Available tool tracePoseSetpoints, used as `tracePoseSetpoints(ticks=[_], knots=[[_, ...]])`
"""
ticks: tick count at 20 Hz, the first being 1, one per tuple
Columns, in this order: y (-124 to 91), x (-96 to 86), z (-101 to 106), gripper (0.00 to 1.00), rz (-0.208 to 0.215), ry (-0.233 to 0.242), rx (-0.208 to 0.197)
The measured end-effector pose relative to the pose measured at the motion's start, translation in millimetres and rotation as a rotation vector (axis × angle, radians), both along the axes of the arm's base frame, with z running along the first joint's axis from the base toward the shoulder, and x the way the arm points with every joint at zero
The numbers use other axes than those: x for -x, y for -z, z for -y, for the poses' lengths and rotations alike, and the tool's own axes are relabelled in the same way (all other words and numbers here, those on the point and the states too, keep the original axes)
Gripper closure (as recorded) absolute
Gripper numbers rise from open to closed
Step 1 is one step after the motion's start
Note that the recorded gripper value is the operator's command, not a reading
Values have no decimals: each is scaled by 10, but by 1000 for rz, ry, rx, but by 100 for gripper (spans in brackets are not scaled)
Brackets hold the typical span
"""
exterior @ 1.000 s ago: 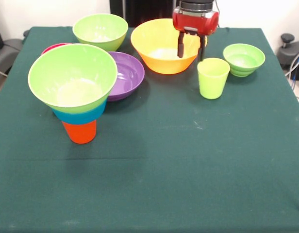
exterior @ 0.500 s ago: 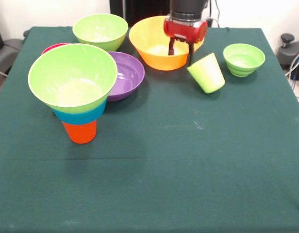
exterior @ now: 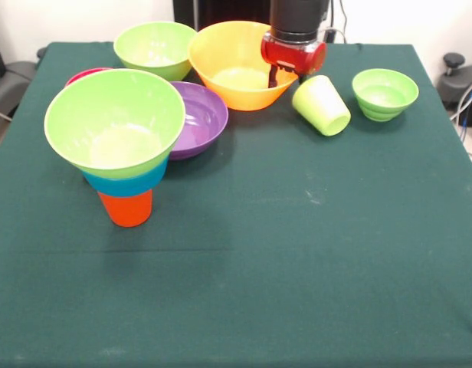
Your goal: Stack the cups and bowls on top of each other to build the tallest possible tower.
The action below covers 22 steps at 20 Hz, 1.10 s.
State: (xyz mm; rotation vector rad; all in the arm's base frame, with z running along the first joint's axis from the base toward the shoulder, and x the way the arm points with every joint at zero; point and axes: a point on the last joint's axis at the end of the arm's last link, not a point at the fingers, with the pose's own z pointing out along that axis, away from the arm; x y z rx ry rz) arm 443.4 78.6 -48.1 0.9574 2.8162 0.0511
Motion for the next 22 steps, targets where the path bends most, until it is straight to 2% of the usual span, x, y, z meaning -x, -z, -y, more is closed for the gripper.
tracePoseSetpoints(ticks=[7, 8, 14, 22], knots=[[2, 17, -33, 0, 2, -22, 21], [-7, 22, -39, 100, 3, -29, 28], [-23, 41, -62, 100, 5, -50, 49], [-31, 38, -59, 100, 8, -54, 56]])
